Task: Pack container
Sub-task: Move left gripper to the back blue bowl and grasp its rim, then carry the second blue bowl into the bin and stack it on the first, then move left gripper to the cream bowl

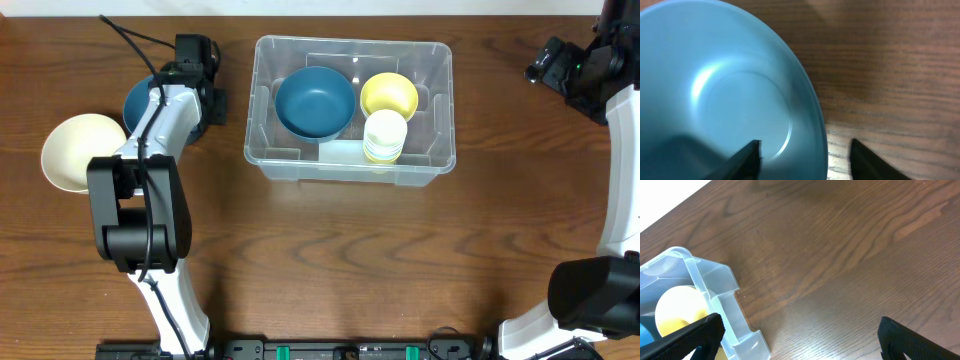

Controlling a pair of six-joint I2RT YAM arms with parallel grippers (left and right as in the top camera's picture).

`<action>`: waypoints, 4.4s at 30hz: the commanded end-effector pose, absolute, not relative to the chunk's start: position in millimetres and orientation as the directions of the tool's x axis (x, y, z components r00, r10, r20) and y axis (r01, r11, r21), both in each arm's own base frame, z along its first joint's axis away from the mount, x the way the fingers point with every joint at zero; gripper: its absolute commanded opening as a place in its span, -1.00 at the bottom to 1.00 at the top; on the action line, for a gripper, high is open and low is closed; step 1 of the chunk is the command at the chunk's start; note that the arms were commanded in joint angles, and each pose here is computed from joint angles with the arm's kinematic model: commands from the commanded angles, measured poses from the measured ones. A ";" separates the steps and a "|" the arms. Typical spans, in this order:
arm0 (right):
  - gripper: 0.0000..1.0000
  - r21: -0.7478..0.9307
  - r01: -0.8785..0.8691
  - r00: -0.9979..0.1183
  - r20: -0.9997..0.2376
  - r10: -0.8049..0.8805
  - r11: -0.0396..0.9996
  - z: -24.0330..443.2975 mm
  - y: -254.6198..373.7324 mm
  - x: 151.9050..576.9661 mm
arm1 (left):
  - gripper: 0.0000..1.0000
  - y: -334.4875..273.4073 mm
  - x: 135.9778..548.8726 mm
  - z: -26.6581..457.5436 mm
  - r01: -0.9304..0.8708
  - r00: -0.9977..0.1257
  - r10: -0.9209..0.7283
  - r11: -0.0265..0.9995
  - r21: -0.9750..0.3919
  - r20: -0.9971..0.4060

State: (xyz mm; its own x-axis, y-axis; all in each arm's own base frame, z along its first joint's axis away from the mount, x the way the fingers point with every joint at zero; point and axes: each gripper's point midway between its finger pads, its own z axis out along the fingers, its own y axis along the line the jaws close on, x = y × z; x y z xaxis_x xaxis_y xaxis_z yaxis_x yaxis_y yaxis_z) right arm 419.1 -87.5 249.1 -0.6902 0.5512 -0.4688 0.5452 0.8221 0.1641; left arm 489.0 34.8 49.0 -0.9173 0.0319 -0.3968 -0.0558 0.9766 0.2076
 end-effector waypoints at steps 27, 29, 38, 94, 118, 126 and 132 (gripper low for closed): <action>0.99 0.176 0.551 -0.669 -0.491 0.558 0.816 260.2 -89.7 417.8 | -0.88 9.7 469.0 173.1 -0.124 -0.809 -0.019 0.983 0.139 -0.587; 0.99 0.177 0.551 -0.669 -0.491 0.558 0.816 260.4 -89.7 417.8 | -0.88 2.0 463.5 201.5 -0.115 -0.772 -0.009 0.985 0.125 -0.635; 0.98 0.176 0.551 -0.669 -0.491 0.558 0.816 260.2 -89.7 417.8 | -0.88 -120.0 424.0 283.9 0.296 -0.601 0.226 0.954 0.049 -0.767; 0.98 0.177 0.551 -0.669 -0.491 0.558 0.816 260.4 -89.7 417.8 | -0.08 -196.0 427.8 261.2 0.380 -0.512 0.441 0.886 0.266 -0.737; 0.99 0.177 0.550 -0.670 -0.491 0.557 0.816 260.4 -89.2 417.9 | 0.05 144.4 418.7 182.2 -0.483 -0.770 -0.314 0.856 0.186 -0.556; 0.98 0.177 0.551 -0.669 -0.491 0.558 0.816 260.4 -89.5 417.8 | 0.11 178.1 428.5 128.5 -0.524 -0.785 -0.372 0.826 0.209 -0.496; 0.98 0.176 0.551 -0.669 -0.491 0.558 0.816 260.2 -89.5 417.8 | 0.15 200.6 429.4 108.1 -0.557 -0.773 -0.408 0.803 0.212 -0.486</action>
State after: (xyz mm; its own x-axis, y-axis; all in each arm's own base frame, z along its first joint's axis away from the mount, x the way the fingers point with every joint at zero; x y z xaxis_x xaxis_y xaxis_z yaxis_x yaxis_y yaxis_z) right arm 419.1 -87.7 249.1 -0.6900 0.5515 -0.4688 0.5455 0.8219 0.1641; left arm 432.3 191.1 119.2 -0.7745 -0.3849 -0.5020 -0.5401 0.8155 0.2080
